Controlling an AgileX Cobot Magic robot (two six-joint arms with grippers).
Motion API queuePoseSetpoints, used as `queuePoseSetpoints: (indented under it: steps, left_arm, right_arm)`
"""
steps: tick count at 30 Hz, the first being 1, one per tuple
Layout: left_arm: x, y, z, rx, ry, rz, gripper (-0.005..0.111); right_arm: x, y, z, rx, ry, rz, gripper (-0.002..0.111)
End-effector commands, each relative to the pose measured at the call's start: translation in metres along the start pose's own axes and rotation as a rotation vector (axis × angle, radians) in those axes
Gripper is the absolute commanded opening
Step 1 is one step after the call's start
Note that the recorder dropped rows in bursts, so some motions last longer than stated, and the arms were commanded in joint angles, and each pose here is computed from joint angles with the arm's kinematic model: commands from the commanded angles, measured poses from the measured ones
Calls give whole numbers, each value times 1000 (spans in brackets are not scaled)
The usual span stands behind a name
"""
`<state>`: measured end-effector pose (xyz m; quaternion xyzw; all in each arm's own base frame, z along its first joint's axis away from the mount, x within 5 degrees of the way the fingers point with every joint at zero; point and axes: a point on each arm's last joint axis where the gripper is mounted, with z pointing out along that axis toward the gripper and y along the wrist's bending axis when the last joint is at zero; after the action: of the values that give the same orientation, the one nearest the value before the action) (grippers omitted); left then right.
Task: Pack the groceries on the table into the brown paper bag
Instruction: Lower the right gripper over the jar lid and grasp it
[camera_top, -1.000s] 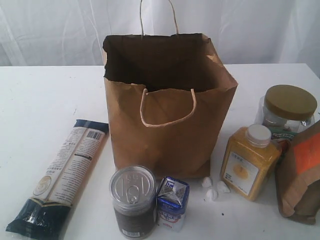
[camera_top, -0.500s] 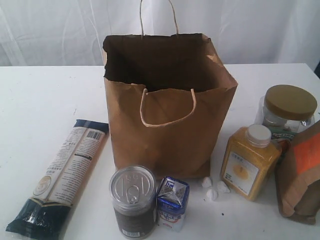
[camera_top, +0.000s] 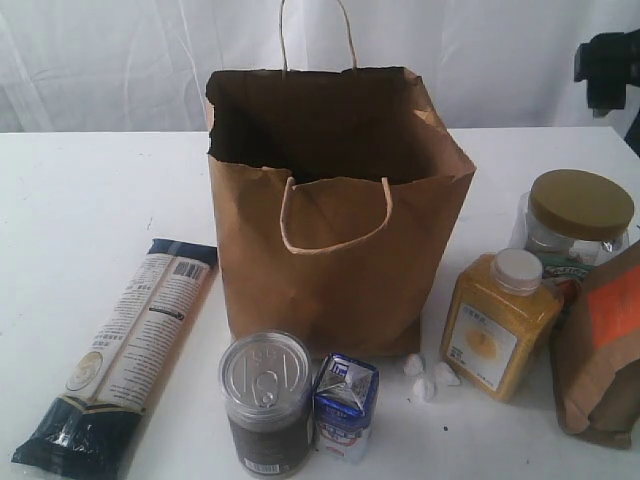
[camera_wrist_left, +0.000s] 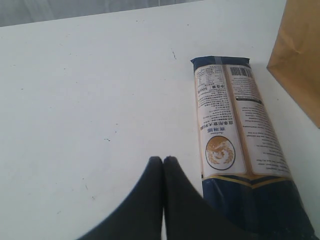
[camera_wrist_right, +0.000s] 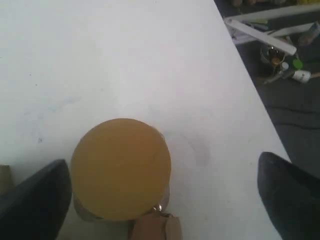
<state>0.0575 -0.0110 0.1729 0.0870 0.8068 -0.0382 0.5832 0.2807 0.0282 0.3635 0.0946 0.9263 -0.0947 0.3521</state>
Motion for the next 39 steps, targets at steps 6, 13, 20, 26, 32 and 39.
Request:
queuePoseSetpoints:
  steps: [6, 13, 20, 26, 32, 39]
  left_arm:
    - [1, 0, 0, 1, 3, -8, 0]
    - [1, 0, 0, 1, 3, -8, 0]
    - [1, 0, 0, 1, 3, -8, 0]
    - [1, 0, 0, 1, 3, -8, 0]
    - [1, 0, 0, 1, 3, -8, 0]
    - [1, 0, 0, 1, 3, -8, 0]
  right_arm:
    - [-3, 5, 27, 18, 40, -17, 93]
    - [-3, 7, 27, -7, 41, 0, 93]
    - [9, 19, 43, -82, 100, 30, 94]
    - [15, 28, 62, -94, 143, 2, 94]
    - [16, 32, 75, -90, 151, -35, 94]
    - [14, 35, 88, -62, 126, -96, 94]
